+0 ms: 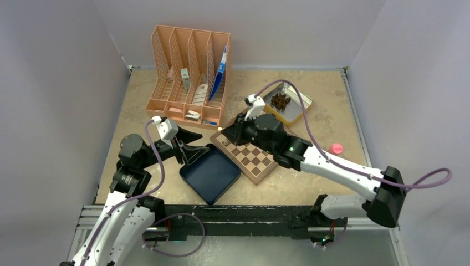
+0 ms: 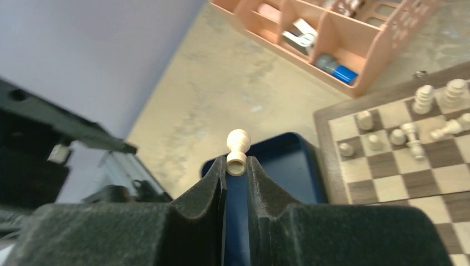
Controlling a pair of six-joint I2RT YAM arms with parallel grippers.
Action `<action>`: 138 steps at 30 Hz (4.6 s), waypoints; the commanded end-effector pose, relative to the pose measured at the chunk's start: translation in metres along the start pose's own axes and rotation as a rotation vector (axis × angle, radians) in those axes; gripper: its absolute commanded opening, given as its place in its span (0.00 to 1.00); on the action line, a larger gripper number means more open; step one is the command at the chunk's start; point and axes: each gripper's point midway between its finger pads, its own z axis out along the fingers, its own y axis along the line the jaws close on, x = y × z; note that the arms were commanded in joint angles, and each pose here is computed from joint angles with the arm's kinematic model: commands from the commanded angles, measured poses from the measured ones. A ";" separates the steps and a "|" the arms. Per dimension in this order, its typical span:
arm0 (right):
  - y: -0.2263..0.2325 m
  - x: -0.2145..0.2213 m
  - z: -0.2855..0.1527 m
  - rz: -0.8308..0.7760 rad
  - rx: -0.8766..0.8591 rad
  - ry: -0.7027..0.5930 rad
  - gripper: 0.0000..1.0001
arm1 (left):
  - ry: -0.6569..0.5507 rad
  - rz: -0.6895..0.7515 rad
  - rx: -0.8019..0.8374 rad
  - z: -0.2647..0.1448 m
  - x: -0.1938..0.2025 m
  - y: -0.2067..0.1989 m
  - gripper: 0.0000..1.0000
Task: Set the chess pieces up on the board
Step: Place the chess piece on the chessboard.
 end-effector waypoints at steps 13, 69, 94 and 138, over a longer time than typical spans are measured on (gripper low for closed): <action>-0.130 0.059 0.011 -0.397 0.652 0.441 0.18 | 0.062 0.172 -0.017 -0.020 0.016 -0.007 0.52; -0.116 0.046 0.043 -0.355 0.512 0.482 0.14 | 0.083 0.187 -0.058 -0.025 0.023 -0.001 0.58; -0.121 0.062 0.121 -0.393 0.486 0.535 0.13 | 0.076 0.210 -0.095 -0.028 0.020 0.003 0.58; -0.155 0.105 0.132 -0.396 0.556 0.647 0.17 | 0.076 0.217 -0.084 -0.028 0.020 0.002 0.58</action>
